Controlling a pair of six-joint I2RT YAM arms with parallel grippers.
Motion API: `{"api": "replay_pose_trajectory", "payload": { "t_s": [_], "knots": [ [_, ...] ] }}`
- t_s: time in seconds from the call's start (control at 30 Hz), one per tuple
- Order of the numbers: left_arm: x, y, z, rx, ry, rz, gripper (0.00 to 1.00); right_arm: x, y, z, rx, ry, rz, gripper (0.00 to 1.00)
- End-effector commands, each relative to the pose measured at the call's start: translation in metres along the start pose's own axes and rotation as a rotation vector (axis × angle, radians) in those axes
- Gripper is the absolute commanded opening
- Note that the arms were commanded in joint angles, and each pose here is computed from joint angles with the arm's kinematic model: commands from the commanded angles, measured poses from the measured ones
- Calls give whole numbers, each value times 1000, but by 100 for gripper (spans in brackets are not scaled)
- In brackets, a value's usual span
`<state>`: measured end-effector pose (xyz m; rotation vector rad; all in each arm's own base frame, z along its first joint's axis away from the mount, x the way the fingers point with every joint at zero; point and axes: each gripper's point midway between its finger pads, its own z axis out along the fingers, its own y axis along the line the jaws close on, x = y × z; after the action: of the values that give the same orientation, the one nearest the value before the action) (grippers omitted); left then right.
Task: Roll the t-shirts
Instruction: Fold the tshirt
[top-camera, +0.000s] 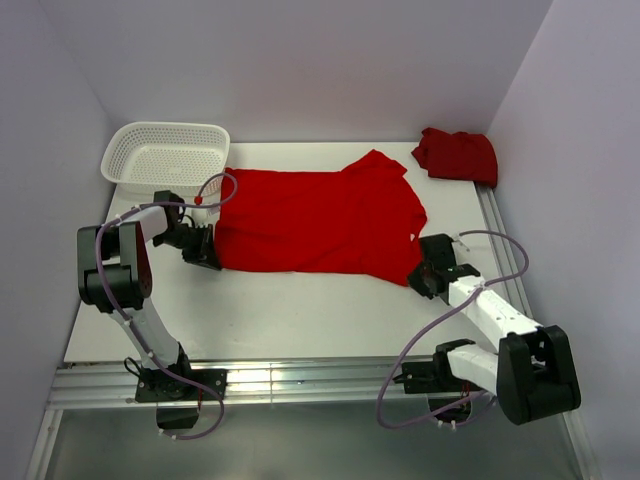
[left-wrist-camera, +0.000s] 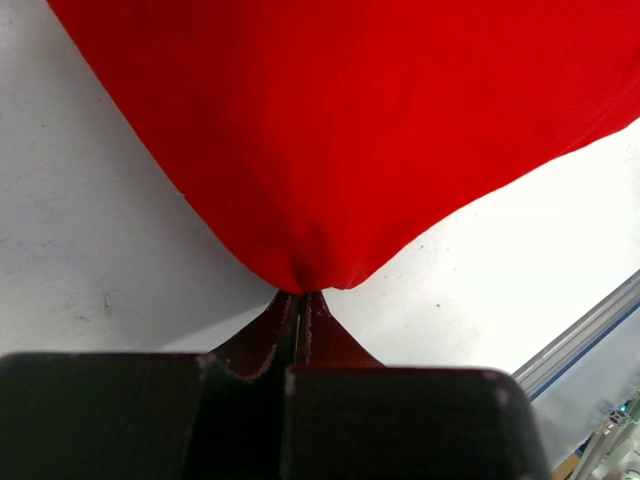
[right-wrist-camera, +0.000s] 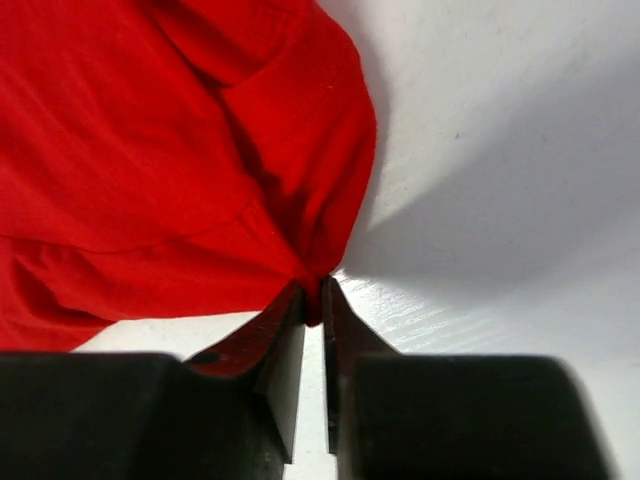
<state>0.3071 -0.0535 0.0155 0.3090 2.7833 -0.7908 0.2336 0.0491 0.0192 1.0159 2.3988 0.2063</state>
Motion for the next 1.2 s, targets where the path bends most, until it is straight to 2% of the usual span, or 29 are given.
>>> {"api": "replay_pose_trajectory", "payload": {
  "t_s": [0.0, 0.27, 0.43, 0.63, 0.9, 1.17],
  "knots": [
    [4, 19, -5, -108, 22, 64, 0, -28, 3, -13, 44, -86, -22, 11],
    [8, 22, -28, -157, 50, 107, 0, -34, -13, -31, 112, -102, -79, 7],
    [16, 25, -42, -182, 72, 122, 0, -25, -12, -34, 81, -64, -85, 5],
    [30, 28, -52, -205, 95, 136, 0, -30, -18, -52, 105, -83, -88, 5],
    [54, 31, -61, -236, 142, 153, 0, -14, -14, -61, 38, -23, -76, 0],
    [73, 28, -68, -248, 172, 164, 0, -11, -13, -89, 0, -1, -98, 0]
  ]
}}
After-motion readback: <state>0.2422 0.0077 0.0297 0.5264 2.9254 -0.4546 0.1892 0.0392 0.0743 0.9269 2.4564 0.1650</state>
